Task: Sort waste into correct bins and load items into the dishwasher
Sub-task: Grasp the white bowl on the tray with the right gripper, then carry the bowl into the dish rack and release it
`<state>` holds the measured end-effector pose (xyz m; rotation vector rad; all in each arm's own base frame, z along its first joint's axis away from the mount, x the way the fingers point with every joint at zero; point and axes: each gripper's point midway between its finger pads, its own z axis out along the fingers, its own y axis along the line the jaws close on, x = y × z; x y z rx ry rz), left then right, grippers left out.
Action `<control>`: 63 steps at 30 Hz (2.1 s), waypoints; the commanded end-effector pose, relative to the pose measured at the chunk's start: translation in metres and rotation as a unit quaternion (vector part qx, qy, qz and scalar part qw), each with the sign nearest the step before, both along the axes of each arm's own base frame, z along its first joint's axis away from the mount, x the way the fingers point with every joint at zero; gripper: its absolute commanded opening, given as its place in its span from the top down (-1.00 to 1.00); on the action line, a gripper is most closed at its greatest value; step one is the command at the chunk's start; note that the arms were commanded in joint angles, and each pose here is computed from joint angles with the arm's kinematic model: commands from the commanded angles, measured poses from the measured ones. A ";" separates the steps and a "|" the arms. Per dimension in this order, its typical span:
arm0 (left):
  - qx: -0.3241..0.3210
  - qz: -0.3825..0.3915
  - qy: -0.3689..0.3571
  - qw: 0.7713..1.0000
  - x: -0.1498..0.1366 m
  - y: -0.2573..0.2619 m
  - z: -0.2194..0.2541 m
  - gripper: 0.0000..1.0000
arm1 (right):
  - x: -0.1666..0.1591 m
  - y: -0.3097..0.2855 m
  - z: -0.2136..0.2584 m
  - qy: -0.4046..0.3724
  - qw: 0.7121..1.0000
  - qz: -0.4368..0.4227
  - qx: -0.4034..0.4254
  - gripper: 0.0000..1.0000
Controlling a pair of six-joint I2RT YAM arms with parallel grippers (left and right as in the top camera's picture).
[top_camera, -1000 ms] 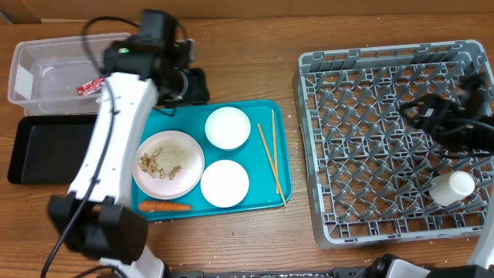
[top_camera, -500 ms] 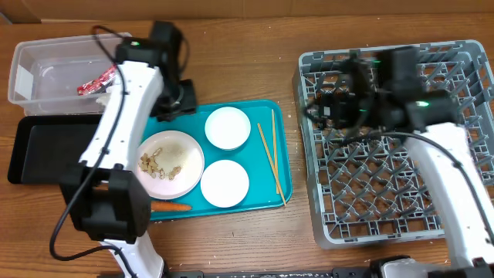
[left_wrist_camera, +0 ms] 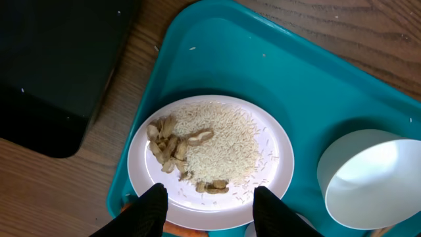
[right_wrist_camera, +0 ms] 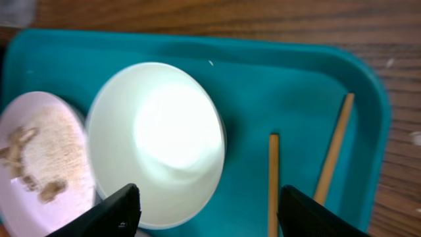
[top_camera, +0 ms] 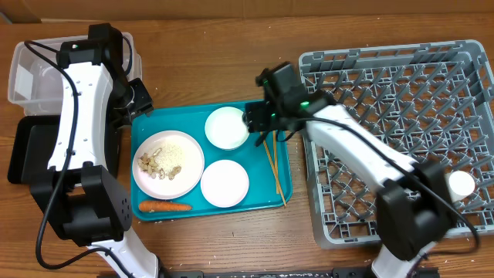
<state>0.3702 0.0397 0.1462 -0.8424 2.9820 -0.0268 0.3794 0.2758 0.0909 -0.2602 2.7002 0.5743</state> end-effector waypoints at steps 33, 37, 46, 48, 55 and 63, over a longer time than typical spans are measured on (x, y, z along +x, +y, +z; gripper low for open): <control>0.011 0.005 -0.024 1.000 0.001 0.003 0.016 0.11 | 0.075 -0.300 0.253 -0.269 0.818 -0.404 -0.310 0.93; 0.011 0.005 -0.024 1.000 0.001 0.003 0.016 0.10 | 0.035 -0.399 0.266 -0.228 0.710 -0.498 -0.443 0.92; 0.006 0.015 -0.035 0.999 0.006 0.001 0.016 0.10 | -0.040 -0.538 0.210 -0.083 0.536 -0.590 -0.598 0.93; 0.005 0.016 -0.038 0.999 0.007 0.001 0.016 0.10 | -0.042 -0.548 0.190 -0.059 0.533 -0.584 -0.609 0.92; -0.011 0.016 -0.053 0.998 0.014 -0.004 0.017 0.10 | -0.020 -0.548 0.121 -0.013 0.593 -0.548 -0.590 0.92; -0.020 0.015 -0.058 0.998 0.017 -0.007 0.018 0.09 | 0.014 -0.512 0.073 0.000 0.633 -0.484 -0.604 0.88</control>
